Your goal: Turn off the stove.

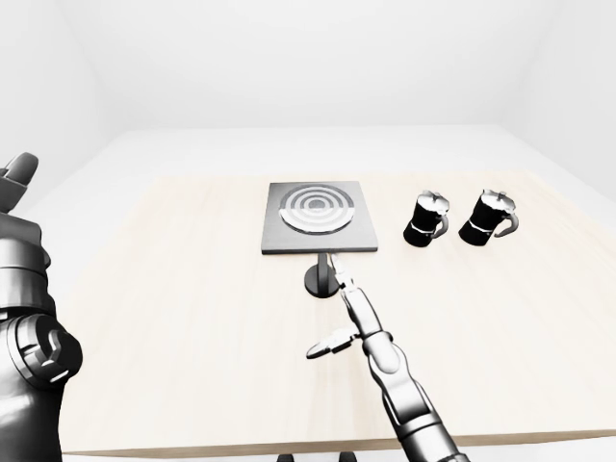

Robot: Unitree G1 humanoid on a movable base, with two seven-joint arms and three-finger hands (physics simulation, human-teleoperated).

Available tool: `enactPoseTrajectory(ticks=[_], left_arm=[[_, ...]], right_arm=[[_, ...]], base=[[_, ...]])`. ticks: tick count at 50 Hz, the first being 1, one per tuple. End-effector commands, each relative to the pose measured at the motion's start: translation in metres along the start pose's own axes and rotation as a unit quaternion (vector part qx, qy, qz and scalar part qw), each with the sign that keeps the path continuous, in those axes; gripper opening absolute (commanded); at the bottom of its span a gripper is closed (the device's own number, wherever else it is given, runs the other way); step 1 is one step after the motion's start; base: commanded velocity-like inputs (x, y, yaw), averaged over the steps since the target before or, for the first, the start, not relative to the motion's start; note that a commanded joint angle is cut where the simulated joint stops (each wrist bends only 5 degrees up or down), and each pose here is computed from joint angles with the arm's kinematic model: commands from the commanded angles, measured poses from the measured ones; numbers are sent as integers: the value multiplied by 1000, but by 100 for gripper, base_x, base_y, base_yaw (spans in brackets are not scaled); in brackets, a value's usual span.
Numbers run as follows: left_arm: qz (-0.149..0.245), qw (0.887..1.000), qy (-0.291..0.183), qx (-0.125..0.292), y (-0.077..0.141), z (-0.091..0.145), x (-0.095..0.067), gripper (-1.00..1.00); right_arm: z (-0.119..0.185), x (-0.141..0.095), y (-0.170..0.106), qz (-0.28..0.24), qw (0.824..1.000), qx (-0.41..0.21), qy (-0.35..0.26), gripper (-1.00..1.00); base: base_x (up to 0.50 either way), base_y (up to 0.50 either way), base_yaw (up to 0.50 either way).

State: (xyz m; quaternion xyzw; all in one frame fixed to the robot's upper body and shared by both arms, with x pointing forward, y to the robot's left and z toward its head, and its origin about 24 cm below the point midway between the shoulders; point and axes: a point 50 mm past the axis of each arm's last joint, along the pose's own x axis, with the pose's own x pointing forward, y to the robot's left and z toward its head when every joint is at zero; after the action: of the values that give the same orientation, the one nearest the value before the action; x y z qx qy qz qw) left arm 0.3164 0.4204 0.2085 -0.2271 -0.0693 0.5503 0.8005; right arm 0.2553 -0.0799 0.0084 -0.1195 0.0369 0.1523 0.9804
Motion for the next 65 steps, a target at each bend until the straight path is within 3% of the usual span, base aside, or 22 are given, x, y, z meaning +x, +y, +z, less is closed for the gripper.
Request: enactPoseTrajectory(ticks=[1,22,26,34,41,48,58,65], left_arm=[[0,1000,2,-3,0,0,0,100],[1,1000,0,-5,0,2,0,100],[1,1000,2,-4,1,0,0,100],[1,1000,2,-4,1,0,0,100],[1,1000,2,-4,1,0,0,100],[1,1000,4,-3,1,-2,0,100],[1,1000,0,-7,1,2,1,100],[1,1000,3,-5,0,0,0,100]], right_arm=[[-6,1,3,3,1000,6,15,100],[-3,2,17,20,1000,-4,10,100],[-1,2,23,40,999,17,7,100],[-17,5,37,55,997,15,48,100],[-4,-3,52,70,997,0,19,100],[9,7,58,92,996,-3,-3,100],[31,46,23,80,996,-14,-25,100],[54,79,-30,27,998,-35,-34,100]], base=[[0,0,0],[0,0,0],[0,0,0],[0,0,0],[0,0,0],[0,0,0],[0,0,0],[0,0,0]])
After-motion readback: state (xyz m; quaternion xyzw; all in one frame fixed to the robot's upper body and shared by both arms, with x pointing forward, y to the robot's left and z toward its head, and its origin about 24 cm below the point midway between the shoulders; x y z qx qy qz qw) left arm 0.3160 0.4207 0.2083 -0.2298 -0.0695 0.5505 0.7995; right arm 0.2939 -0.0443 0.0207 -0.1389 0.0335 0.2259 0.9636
